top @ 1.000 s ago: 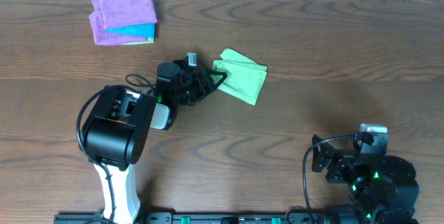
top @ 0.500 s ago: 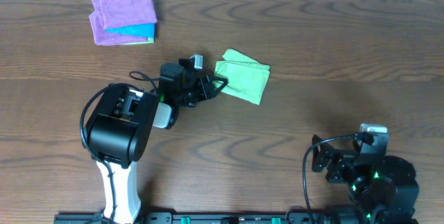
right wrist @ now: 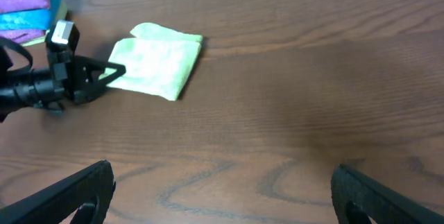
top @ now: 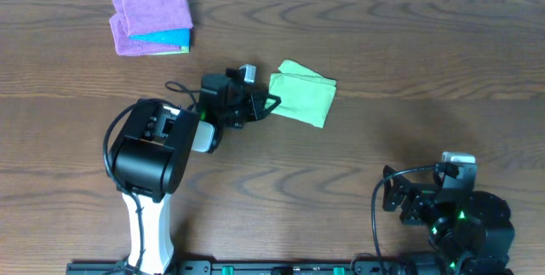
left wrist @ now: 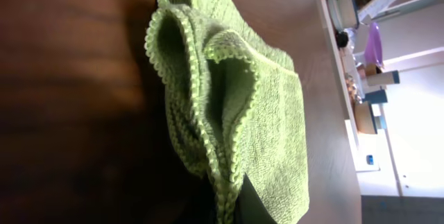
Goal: Fold the cloth
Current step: 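Carry the folded towel with the left gripper toward the pink cloth stack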
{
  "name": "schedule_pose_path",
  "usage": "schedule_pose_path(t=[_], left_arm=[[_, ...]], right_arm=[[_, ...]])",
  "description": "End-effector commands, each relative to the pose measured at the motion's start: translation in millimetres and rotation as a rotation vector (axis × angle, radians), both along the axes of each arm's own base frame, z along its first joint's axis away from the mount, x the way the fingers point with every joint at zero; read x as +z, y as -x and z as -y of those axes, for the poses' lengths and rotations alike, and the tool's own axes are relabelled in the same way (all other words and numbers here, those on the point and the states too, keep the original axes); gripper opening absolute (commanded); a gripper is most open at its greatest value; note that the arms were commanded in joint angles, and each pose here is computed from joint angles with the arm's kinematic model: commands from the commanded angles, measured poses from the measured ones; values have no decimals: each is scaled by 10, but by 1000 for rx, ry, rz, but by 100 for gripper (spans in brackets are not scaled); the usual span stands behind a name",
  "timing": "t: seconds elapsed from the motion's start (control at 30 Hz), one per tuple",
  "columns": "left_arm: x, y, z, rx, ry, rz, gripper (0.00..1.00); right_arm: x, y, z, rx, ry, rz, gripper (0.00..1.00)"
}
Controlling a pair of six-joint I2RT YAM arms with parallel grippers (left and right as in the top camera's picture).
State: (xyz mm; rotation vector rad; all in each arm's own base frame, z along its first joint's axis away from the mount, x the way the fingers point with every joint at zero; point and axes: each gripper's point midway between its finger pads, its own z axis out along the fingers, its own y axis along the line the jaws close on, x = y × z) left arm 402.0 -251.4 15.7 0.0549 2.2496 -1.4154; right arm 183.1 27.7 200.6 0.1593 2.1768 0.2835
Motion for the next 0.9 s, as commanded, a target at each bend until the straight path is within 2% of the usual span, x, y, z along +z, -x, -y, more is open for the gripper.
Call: schedule_pose_path(t=[0.0, 0.4, 0.6, 0.87], left_arm=[[2, -27, 127, -56, 40, -24, 6], [1006, -671, 352, -67, 218, 42, 6], [1288, -929, 350, -48, 219, 45, 6], [1466, -1132, 269, -11, 208, 53, 6]], right_arm=[[-15, -1, 34, -26, -7, -3, 99], [-15, -1, 34, -26, -7, -3, 99], [-15, -1, 34, -26, -7, -3, 99], [-15, -1, 34, -26, -7, -3, 99]])
